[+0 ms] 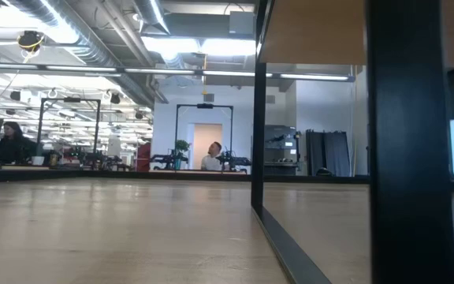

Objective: Pick and place cans onto a shelf
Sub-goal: Put the canned green beans on the shelf

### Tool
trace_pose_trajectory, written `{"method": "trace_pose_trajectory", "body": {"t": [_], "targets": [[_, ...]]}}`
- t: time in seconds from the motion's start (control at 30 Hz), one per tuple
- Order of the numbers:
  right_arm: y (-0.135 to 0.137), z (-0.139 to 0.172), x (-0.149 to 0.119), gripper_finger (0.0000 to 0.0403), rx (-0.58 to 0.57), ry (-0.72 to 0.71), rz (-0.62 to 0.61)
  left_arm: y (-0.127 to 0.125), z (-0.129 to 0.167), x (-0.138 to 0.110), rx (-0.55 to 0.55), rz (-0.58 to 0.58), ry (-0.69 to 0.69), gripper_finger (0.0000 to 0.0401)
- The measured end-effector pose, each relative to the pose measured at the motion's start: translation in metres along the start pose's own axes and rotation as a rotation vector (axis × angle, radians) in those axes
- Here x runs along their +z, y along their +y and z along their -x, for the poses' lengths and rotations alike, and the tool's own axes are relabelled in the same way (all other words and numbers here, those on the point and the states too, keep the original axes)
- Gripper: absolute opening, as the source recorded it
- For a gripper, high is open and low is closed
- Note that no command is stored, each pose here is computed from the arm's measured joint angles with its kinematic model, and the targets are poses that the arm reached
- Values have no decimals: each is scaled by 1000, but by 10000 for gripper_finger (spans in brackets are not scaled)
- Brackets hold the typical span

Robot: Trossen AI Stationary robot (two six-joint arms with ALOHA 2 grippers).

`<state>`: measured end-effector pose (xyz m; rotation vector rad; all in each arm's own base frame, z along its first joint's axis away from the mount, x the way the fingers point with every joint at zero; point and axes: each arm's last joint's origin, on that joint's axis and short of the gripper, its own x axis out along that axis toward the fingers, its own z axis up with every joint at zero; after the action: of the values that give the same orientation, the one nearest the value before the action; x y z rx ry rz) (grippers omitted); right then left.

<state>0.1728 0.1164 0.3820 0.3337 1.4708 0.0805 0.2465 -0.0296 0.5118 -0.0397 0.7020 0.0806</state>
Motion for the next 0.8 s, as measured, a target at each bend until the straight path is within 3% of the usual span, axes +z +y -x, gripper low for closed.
{"method": "trace_pose_trajectory", "body": {"t": [0.13, 0.47, 0.63, 0.8], "targets": [[0, 0, 0, 5, -13, -12, 3, 0, 0, 0, 0, 0, 0, 44], [0, 4, 0, 26, -11, -28, 69, 1, 0, -7, 11, 5, 72, 44], [2, 20, 1, 27, -17, -119, 110, 1, -3, -14, 26, 147, 142, 44], [2, 45, 1, 27, -40, -266, 156, -13, -6, -22, -40, 275, 203, 44]]}}
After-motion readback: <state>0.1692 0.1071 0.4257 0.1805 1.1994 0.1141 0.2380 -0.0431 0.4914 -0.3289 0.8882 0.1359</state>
